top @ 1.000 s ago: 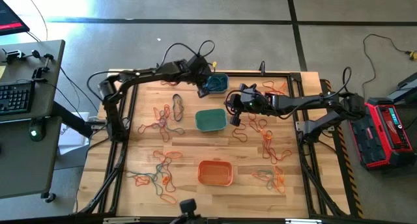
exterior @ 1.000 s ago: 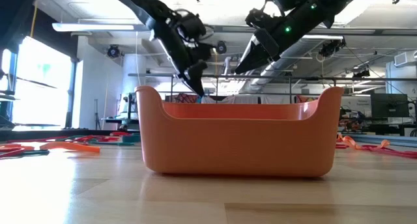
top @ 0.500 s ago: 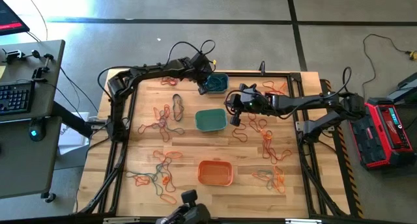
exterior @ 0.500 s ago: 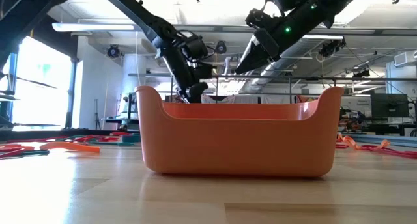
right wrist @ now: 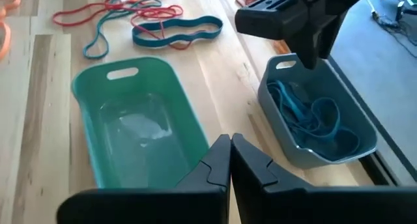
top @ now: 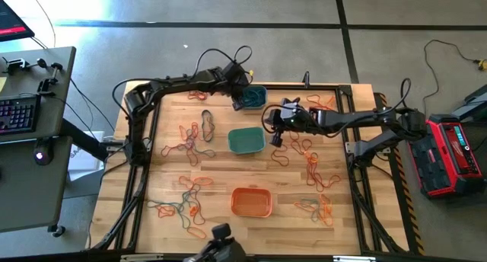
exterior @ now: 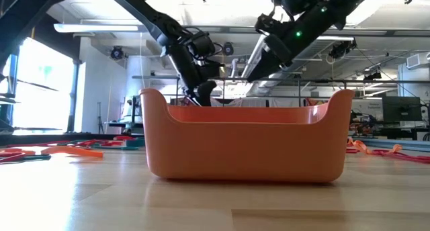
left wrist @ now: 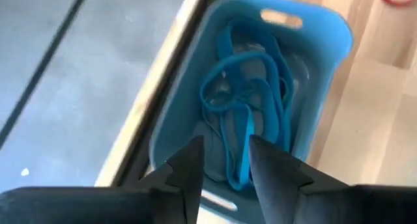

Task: Sort rubber bands into baskets
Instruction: Put the blue rubber band into the blue bin

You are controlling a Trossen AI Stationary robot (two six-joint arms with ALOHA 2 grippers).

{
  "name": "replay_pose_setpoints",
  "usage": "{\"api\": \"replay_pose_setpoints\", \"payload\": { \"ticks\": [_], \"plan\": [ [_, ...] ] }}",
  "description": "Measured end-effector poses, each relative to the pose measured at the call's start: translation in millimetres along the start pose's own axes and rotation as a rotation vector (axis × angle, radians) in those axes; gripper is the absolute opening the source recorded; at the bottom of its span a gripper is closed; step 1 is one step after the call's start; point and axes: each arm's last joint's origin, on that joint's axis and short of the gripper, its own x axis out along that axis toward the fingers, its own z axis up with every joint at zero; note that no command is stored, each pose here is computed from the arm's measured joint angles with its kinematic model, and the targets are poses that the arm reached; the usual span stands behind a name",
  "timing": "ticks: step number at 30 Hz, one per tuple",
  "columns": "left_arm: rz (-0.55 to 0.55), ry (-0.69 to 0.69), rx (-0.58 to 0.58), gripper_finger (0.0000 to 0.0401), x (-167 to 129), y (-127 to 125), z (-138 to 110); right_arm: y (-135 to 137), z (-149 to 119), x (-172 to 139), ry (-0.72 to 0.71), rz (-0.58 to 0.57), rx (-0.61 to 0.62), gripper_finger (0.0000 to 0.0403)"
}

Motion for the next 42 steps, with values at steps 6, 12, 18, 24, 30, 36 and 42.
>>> {"api": "replay_pose_setpoints", "payload": {
  "ticks": [6,12,18,24,30,36,42],
  "plan": [
    [0.01,-0.097,0.032,0.0088,-8,-8,13,-5,6,1,-0.076,-0.003,-0.032,0.0],
    [-0.017,-0.167,0.059,0.0057,-8,-13,18,-16,-5,8,-0.225,0.023,-0.009,0.0],
    [-0.004,-0.251,0.05,0.0028,-4,-18,10,-23,-26,12,-0.279,-0.034,0.014,0.0],
    [0.012,-0.354,0.05,0.0001,-17,-26,-1,-23,-39,13,-0.272,-0.037,0.022,0.0],
    [0.006,-0.407,0.073,0.0,-49,-35,-10,-14,-50,11,-0.181,-0.001,-0.002,0.0],
    [-0.007,-0.496,0.103,0.0,-76,-52,-26,-3,-53,-6,-0.09,0.056,-0.001,0.0],
    [-0.009,-0.628,0.075,0.0,-83,-65,-56,12,-58,-25,0.0,0.124,0.07,0.0]
  ]
}}
